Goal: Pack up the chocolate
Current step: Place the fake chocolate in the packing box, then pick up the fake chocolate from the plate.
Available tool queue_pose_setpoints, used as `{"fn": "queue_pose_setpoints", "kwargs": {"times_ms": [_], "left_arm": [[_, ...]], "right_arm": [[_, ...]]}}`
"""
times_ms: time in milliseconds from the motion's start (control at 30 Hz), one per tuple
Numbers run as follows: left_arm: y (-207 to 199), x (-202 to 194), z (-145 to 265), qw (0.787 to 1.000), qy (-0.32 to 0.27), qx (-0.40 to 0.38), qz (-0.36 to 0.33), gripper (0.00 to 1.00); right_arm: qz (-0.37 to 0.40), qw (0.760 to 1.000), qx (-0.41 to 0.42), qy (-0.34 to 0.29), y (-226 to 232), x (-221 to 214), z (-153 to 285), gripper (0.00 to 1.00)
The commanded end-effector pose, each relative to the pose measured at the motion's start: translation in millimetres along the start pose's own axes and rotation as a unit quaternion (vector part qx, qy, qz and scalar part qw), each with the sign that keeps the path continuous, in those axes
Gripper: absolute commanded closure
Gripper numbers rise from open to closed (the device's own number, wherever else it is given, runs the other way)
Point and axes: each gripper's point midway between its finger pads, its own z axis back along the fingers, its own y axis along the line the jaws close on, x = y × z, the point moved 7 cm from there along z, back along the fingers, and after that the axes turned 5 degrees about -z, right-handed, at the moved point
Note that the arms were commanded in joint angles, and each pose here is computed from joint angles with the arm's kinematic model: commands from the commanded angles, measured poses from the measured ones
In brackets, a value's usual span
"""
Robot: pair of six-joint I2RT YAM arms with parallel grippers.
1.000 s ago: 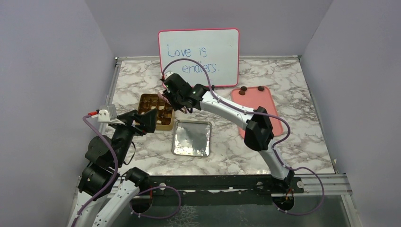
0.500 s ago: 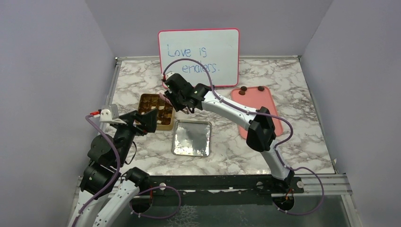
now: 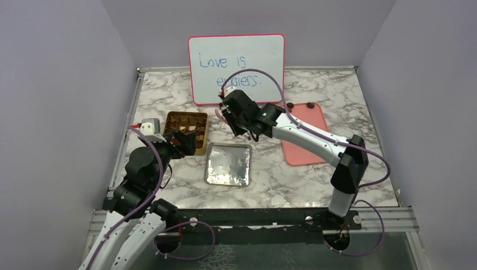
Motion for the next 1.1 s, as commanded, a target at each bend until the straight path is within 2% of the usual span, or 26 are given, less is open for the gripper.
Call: {"fn": "queue_pose_setpoints", "kwargs": {"times_ms": [0,200,567,800,1067], "left_arm": [[-1.8,-5.0,-12.6,0.999,0.012,-0.007,-0.029,0.01],[2.8,-22.1,-21.6,0.998,0.041,0.003,-0.048,0.01],[1.4,-30.4,-23.8,0.996,0.059,-0.013,-0.061,0.01],[1.5,-30.4,-22.9,0.996,0.058,-0.016,-0.064,0.01],[1.8,-29.6,-21.9,0.996,0.053,-0.016,-0.064,0.01]], "right_arm": [[-0.033,0.998,-0.061,0.003,-42.8,-14.2,17.6,0.65],[-0.088,0.989,-0.113,0.026,-109.7,-44.5,26.1,0.65],[-0.156,0.964,-0.212,0.044,-208.2,-65.3,24.3,0.64],[-0.184,0.958,-0.214,0.047,-238.8,-67.3,7.8,0.64],[-0.191,0.962,-0.192,0.048,-248.6,-70.5,-6.2,0.64]]}}
